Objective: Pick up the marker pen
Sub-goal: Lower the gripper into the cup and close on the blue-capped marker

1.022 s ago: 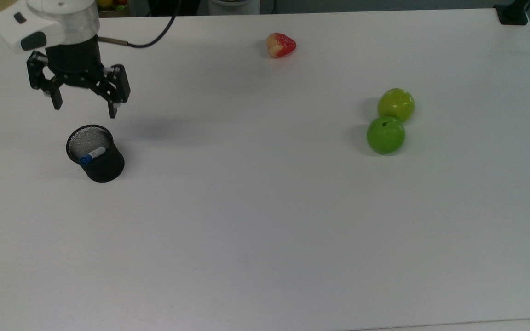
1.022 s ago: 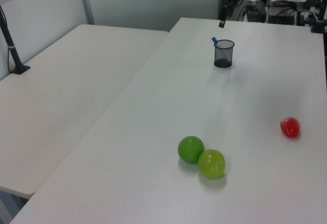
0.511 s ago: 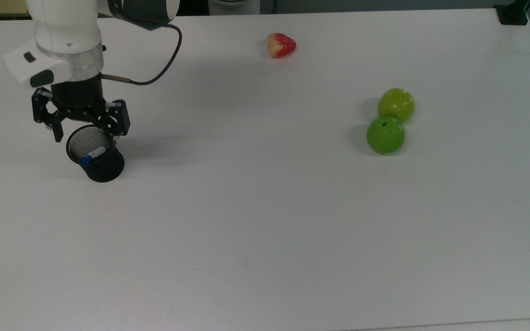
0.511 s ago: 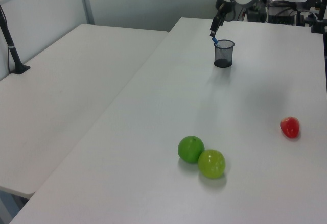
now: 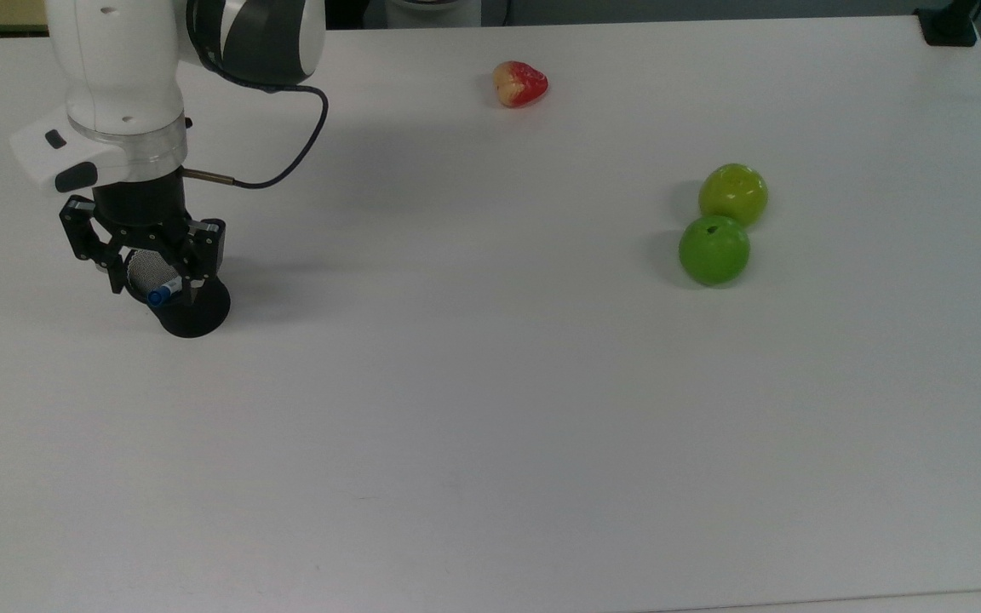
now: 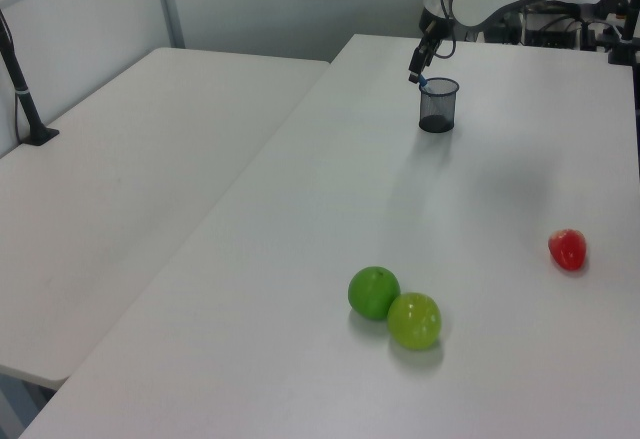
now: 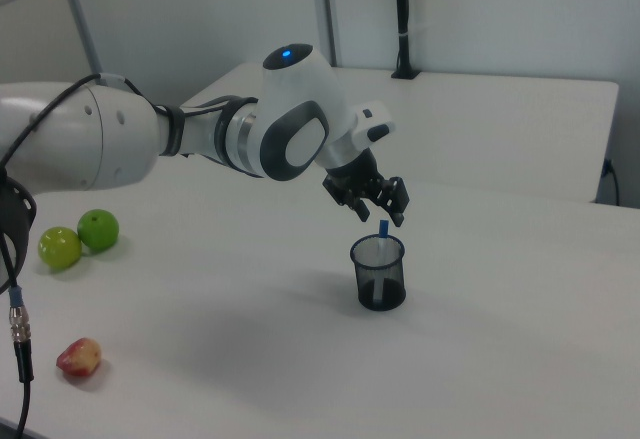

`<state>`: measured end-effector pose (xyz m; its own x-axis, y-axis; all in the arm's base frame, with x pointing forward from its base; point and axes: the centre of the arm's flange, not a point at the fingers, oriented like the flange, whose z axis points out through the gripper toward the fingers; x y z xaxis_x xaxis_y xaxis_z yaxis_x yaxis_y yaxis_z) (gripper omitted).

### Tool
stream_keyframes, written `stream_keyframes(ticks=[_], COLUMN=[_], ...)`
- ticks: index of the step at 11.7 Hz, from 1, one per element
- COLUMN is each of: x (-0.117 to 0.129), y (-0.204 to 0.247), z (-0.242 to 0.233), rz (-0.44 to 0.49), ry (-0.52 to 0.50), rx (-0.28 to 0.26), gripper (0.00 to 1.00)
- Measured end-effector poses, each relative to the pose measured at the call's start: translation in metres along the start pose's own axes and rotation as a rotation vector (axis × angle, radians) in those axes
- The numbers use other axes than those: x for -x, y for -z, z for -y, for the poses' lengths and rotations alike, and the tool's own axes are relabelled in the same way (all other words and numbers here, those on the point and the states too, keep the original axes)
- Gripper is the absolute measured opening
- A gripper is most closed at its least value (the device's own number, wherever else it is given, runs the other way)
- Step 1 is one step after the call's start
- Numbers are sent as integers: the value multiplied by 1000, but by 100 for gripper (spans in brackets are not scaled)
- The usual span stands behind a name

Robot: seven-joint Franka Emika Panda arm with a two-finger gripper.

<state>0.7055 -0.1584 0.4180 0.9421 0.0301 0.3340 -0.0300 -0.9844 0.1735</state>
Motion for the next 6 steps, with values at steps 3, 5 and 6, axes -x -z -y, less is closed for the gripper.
stream_keyframes(ticks=[3,5,6], x=[3,3,3], y=[-6,-6,-6], z=[-6,-7,-7], rz=[5,5,6], ry=[-8,-10,-10], rx=[3,3,3], gripper=[58,42,40])
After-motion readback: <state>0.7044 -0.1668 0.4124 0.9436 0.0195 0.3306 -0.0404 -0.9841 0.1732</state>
